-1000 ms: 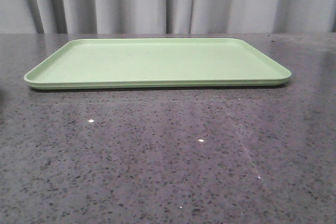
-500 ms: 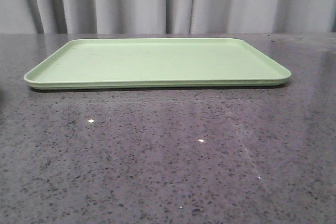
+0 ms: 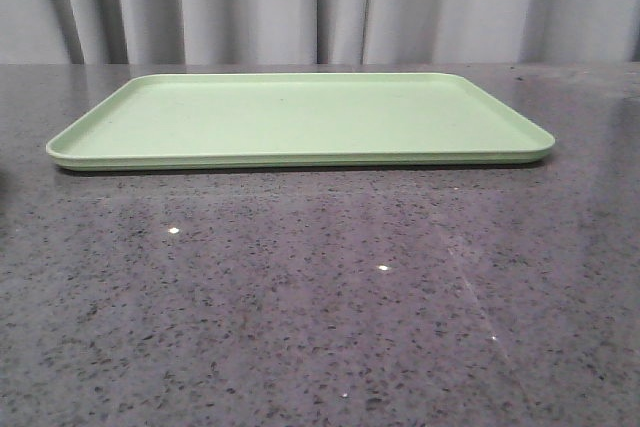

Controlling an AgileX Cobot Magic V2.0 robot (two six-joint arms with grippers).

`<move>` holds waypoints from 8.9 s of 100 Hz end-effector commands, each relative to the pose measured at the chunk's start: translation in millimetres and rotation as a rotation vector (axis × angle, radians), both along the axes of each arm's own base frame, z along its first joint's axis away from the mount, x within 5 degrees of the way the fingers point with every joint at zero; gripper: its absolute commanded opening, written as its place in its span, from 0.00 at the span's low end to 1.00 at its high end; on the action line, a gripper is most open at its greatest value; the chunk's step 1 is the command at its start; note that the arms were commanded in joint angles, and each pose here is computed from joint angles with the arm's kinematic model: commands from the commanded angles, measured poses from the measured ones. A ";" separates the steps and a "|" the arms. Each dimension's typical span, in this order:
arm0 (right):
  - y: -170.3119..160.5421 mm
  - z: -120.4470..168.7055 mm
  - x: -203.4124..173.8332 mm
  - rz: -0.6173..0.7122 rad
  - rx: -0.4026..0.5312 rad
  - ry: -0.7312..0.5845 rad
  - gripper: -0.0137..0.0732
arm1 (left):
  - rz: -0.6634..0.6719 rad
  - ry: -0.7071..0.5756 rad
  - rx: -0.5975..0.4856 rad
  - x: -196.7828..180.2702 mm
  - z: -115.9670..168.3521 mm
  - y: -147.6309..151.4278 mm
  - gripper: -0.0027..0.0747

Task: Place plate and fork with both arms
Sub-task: 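Carry the white plate with the left gripper toward the green tray, then lower the white plate onto the green tray with the left gripper, then open the left gripper and lift it away from the plate, then lower the right gripper into the plate and grasp the yellow fork, then lift the yellow fork out of the plate with the right gripper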

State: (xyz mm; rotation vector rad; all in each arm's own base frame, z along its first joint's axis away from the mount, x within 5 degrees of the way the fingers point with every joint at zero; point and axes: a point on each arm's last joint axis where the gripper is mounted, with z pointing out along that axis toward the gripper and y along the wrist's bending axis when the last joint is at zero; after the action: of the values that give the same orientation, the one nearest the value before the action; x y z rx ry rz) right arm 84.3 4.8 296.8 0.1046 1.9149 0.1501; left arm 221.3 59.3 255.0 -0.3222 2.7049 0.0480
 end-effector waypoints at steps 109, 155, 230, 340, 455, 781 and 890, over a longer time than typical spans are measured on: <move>0.4 17.0 3.5 0.005 -0.003 -0.094 0.68 | 0.015 0.000 -0.023 3.7 9.2 -0.2 0.01; 0.4 17.0 3.5 0.005 -0.003 -0.094 0.68 | 0.065 -0.172 -0.189 -11.1 43.8 9.4 0.01; 0.5 17.0 3.5 0.005 -0.002 -0.094 0.68 | -0.093 -0.437 -0.384 37.0 91.7 -40.0 0.01; 0.7 16.9 3.5 0.006 0.004 -0.092 0.68 | -0.267 -0.336 -0.601 163.3 39.4 -178.7 0.01; 2.8 35.6 4.7 0.026 0.011 -0.098 0.68 | -0.377 -0.377 -0.433 130.7 72.4 -164.5 0.40; 260.1 12.4 292.4 0.287 -0.045 0.799 0.22 | -0.289 -0.629 -0.065 -83.6 94.1 -86.2 0.40; 171.6 71.0 295.3 0.082 -0.051 0.758 0.22 | -0.289 -0.655 -0.067 -82.9 96.3 -86.5 0.40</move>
State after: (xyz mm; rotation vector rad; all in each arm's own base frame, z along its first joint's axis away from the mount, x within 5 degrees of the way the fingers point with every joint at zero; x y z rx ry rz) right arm 398.4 196.8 343.4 0.0133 2.6514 0.1697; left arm 135.7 -25.6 335.6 0.0509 2.1863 -0.1671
